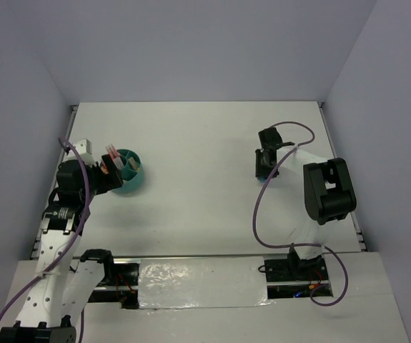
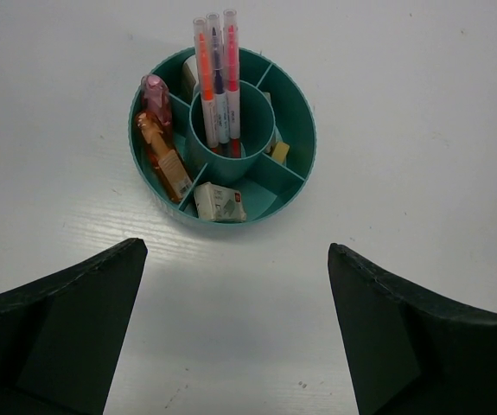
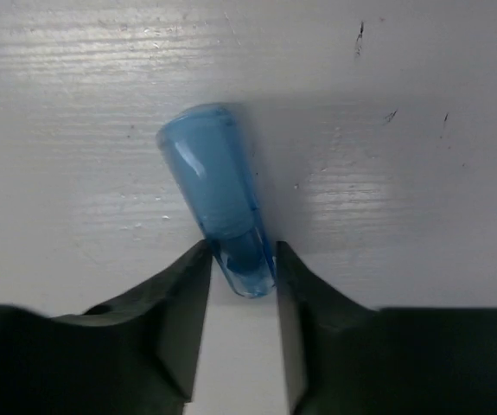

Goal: Sort the stationery into containers
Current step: Pick up the pen from the center of the board, then place the stationery in the storage box.

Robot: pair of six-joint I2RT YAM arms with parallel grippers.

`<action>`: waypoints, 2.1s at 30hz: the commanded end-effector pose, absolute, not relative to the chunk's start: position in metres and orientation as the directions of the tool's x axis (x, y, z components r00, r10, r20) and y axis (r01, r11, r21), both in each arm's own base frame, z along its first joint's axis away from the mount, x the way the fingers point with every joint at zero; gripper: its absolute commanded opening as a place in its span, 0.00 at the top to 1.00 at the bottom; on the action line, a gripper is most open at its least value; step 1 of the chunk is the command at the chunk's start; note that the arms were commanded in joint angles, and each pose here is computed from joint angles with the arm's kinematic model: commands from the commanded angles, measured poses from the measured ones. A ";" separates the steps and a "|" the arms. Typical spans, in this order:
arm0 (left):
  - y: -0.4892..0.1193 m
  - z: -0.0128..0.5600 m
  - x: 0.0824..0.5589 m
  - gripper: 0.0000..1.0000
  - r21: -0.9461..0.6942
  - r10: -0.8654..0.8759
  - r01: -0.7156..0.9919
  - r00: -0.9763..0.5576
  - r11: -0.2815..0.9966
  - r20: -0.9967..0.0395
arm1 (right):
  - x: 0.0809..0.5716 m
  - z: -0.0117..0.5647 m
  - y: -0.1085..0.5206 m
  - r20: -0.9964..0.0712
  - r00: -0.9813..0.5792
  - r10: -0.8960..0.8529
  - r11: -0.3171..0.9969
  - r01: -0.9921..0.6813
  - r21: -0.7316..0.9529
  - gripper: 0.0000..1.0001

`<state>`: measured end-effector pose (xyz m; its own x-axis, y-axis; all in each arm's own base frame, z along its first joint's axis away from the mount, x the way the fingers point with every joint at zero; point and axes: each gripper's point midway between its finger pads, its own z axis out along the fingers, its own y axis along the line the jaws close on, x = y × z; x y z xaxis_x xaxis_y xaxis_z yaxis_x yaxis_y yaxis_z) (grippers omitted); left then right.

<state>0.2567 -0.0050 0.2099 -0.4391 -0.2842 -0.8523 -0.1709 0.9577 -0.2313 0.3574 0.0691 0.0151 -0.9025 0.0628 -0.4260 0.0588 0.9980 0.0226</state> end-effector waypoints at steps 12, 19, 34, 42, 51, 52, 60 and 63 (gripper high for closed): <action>-0.152 0.270 0.253 0.01 -0.730 -0.500 0.433 -0.536 0.530 -0.680 | 0.284 0.127 0.263 -0.742 -0.645 -0.182 0.790 -0.545 0.280 1.00; -0.167 0.286 0.248 0.01 -0.718 -0.492 0.393 -0.534 0.575 -0.687 | 0.202 0.208 0.348 -0.885 -0.460 -0.075 0.591 -0.736 0.332 1.00; -0.189 0.276 0.232 0.11 -0.760 -0.470 0.460 -0.600 0.458 -0.647 | 0.200 0.253 0.393 -0.920 -0.379 -0.100 0.574 -0.777 0.258 1.00; -0.188 0.269 0.236 0.83 -0.744 -0.452 0.446 -0.599 0.498 -0.661 | 0.207 0.256 0.410 -0.918 -0.371 -0.142 0.567 -0.790 0.231 0.99; -0.090 0.255 0.285 1.00 -0.416 -0.360 0.064 -0.394 0.907 -0.846 | 0.220 0.228 0.379 -0.904 -0.420 -0.081 0.645 -0.713 0.274 0.00; -0.072 0.244 0.285 1.00 -0.358 -0.338 -0.026 -0.401 0.933 -0.851 | 0.227 0.241 0.367 -0.912 -0.410 -0.029 0.648 -0.702 0.295 0.00; 0.041 0.235 0.301 1.00 -0.267 -0.452 -0.519 -0.270 0.812 -0.850 | 0.211 0.221 0.321 -0.917 -0.396 -0.051 0.655 -0.706 0.268 0.00; 0.055 0.228 0.310 1.00 -0.264 -0.458 -0.573 -0.224 0.776 -0.860 | 0.204 0.223 0.310 -0.924 -0.379 -0.047 0.645 -0.718 0.261 0.00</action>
